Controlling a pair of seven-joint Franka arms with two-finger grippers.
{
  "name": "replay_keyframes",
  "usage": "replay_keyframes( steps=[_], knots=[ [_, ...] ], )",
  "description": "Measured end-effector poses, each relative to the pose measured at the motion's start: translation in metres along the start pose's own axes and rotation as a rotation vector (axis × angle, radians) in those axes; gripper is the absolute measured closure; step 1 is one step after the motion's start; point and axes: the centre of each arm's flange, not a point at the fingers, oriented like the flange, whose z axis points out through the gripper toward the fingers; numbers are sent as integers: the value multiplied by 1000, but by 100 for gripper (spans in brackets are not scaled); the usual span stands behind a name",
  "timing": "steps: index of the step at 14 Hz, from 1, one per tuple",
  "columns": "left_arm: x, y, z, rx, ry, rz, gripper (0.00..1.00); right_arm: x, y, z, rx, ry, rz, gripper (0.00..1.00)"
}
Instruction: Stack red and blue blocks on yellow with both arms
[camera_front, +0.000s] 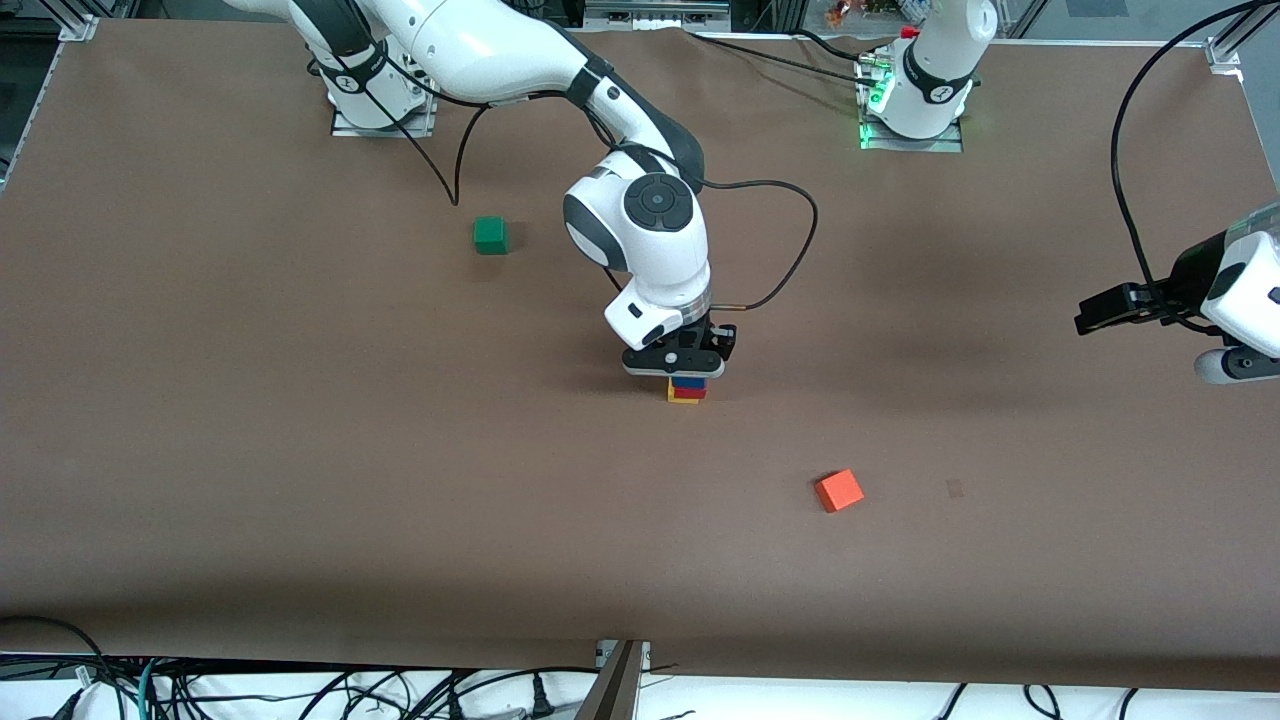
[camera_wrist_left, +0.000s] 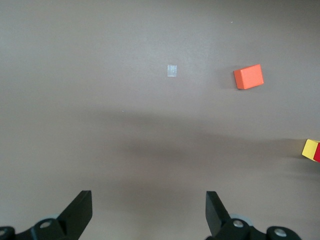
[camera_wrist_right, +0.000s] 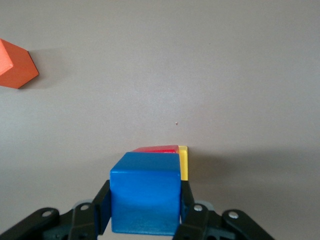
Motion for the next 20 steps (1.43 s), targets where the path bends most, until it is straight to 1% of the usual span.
replay_keyframes(
  steps=[2, 3, 5, 7, 8, 11, 13, 16, 18, 20],
  knots=[
    [0, 0, 0, 0, -1, 0, 0, 2, 1, 0, 0, 1, 2, 44],
    [0, 0, 0, 0, -1, 0, 0, 2, 2, 0, 0, 1, 4, 40],
    [0, 0, 0, 0, -1, 0, 0, 4, 1, -2, 3, 3, 4, 23],
    [0, 0, 0, 0, -1, 0, 0, 4, 1, -3, 4, 4, 5, 4],
    [0, 0, 1, 0, -1, 0, 0, 4, 1, -3, 2, 3, 5, 1],
    [0, 0, 1, 0, -1, 0, 0, 8, 8, -3, -32, -20, 14, 1],
    [0, 0, 1, 0, 0, 0, 0, 24, 18, -22, -47, -35, 40, 0],
    [1, 0, 1, 0, 0, 0, 0, 57, 42, -88, -38, -87, 71, 0],
    [1, 0, 1, 0, 0, 0, 0, 81, 70, -139, -29, -118, 74, 0],
    [1, 0, 1, 0, 1, 0, 0, 99, 106, -182, -55, -165, 53, 0]
  ],
)
